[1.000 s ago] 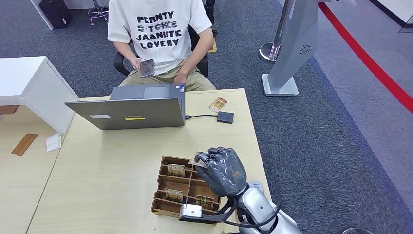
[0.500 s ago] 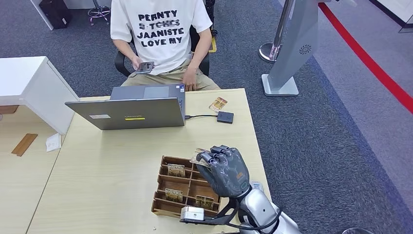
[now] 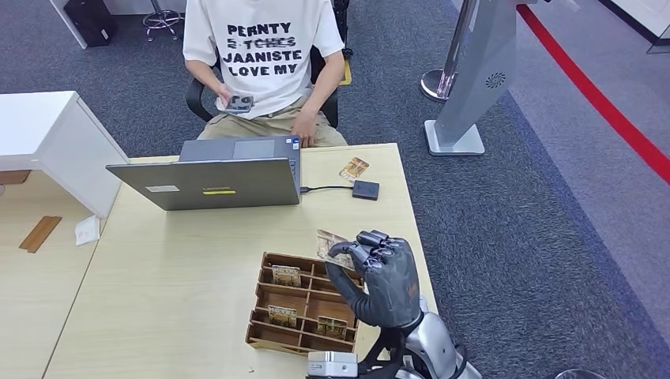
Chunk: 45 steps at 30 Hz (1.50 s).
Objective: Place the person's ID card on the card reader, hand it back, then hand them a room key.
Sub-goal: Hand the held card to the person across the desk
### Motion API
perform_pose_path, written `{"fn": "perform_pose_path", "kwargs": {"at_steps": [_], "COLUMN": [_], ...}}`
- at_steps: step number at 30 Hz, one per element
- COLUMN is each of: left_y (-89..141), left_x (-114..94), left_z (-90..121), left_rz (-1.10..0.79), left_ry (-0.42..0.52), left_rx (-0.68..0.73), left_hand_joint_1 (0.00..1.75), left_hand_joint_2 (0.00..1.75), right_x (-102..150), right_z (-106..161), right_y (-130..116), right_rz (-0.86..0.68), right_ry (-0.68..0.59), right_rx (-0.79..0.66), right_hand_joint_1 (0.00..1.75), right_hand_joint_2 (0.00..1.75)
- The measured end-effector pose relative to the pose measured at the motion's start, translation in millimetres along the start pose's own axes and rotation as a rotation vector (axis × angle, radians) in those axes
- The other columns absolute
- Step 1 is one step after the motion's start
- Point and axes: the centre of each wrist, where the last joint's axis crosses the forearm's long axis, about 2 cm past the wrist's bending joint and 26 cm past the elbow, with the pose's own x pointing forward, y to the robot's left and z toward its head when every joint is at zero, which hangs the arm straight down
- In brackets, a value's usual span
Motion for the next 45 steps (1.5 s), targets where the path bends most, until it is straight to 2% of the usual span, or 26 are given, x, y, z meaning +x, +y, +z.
{"fn": "perform_pose_path", "kwargs": {"at_steps": [4,10,23,45], "left_y": [-1,-2,-2,-2], "left_x": [0,0,0,0], "left_z": [0,0,0,0], "left_rz": [-0.002,-0.007,-0.017,-0.025], "left_ry": [0.000,0.000,0.000,-0.002], "left_rx": [0.001,0.001,0.005,0.008], "left_hand_joint_1": [0.00,0.00,0.00,0.00], "left_hand_joint_2": [0.00,0.00,0.00,0.00], "right_x": [8,15,19,15], "right_z": [-5,-10,-13,-18], "right_y": [-7,-13,-16,-18], "right_rz": [-0.093,-0.129,-0.149,-0.099], "right_ry": [-0.001,-0.016,-0.019,-0.032], "right_rx": [-0.059,-0.102,-0.125,-0.127], "right_hand_joint_1": [1.75,1.75,1.75,1.75], "right_hand_joint_2": [1.75,1.75,1.75,1.75]}}
